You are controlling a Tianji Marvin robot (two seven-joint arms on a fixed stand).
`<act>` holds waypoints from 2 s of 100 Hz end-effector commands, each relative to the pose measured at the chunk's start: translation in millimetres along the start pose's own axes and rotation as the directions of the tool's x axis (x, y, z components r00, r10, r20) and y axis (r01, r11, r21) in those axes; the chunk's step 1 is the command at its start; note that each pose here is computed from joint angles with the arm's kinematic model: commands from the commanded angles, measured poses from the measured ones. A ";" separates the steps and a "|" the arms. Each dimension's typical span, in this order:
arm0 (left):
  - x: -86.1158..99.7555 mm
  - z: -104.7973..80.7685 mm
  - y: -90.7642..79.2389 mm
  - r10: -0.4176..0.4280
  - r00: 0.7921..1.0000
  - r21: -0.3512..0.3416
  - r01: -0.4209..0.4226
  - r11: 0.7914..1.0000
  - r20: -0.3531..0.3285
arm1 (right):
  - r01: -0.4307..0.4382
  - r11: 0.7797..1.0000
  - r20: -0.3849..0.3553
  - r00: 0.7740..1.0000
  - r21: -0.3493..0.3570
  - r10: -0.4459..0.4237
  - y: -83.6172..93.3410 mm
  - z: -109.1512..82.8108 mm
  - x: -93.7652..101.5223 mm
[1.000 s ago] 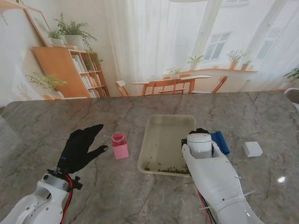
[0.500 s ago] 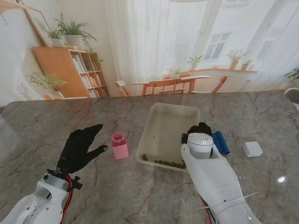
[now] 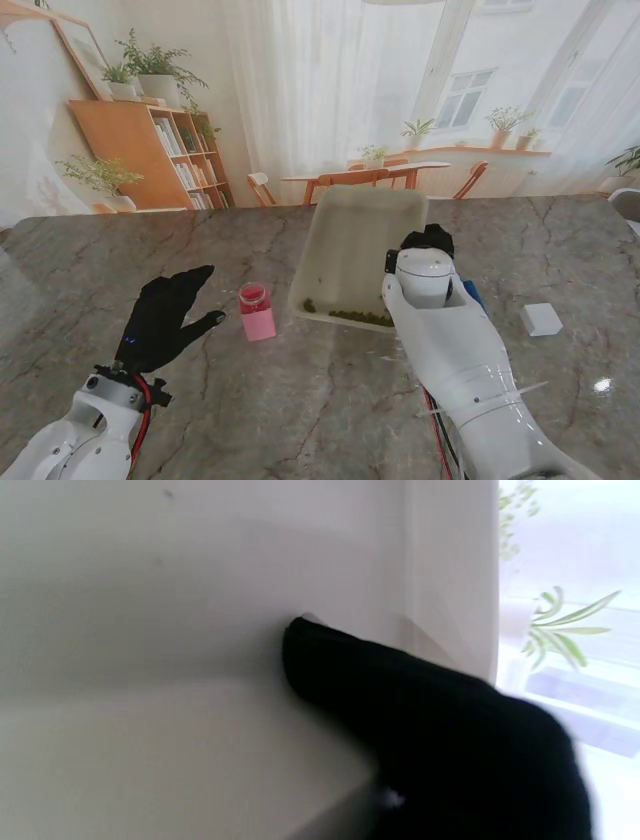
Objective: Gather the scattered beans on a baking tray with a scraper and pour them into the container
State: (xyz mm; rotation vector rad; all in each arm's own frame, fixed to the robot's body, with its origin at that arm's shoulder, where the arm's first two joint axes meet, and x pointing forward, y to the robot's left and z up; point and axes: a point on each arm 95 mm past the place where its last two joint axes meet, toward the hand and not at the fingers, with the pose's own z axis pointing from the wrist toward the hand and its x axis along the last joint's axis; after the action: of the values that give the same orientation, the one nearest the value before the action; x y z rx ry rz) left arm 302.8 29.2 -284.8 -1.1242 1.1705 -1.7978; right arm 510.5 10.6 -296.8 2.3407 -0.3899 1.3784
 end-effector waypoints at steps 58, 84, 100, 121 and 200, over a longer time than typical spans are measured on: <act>-11.5 3.9 0.6 0.037 0.999 -0.028 -0.036 0.999 0.025 | -0.006 0.999 -0.174 0.985 0.054 0.015 -39.7 -7.0 95.3; -14.5 9.0 -1.7 0.059 0.997 -0.039 -0.057 0.998 0.039 | -0.026 0.996 -0.221 0.974 0.086 0.044 -56.1 -10.3 117.1; -16.6 16.9 -8.7 0.061 0.998 -0.062 -0.059 0.996 0.029 | -0.018 0.992 -0.261 0.964 0.122 0.049 -64.1 -15.2 126.1; -17.4 27.0 -18.0 0.057 0.998 -0.086 -0.057 0.995 0.000 | -0.002 0.984 -0.299 0.953 0.176 0.055 -77.7 -21.5 133.5; -10.8 56.0 -30.3 0.026 0.996 -0.159 -0.040 0.987 -0.086 | 0.069 0.949 -0.445 0.892 0.309 0.080 -122.6 -47.4 155.5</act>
State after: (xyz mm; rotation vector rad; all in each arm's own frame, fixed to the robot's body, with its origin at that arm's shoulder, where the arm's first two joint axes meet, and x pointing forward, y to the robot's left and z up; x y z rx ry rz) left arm 355.8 33.2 -251.3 -1.1355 1.3912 -1.7542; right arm 598.5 120.8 -182.2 2.1552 -0.0464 1.9740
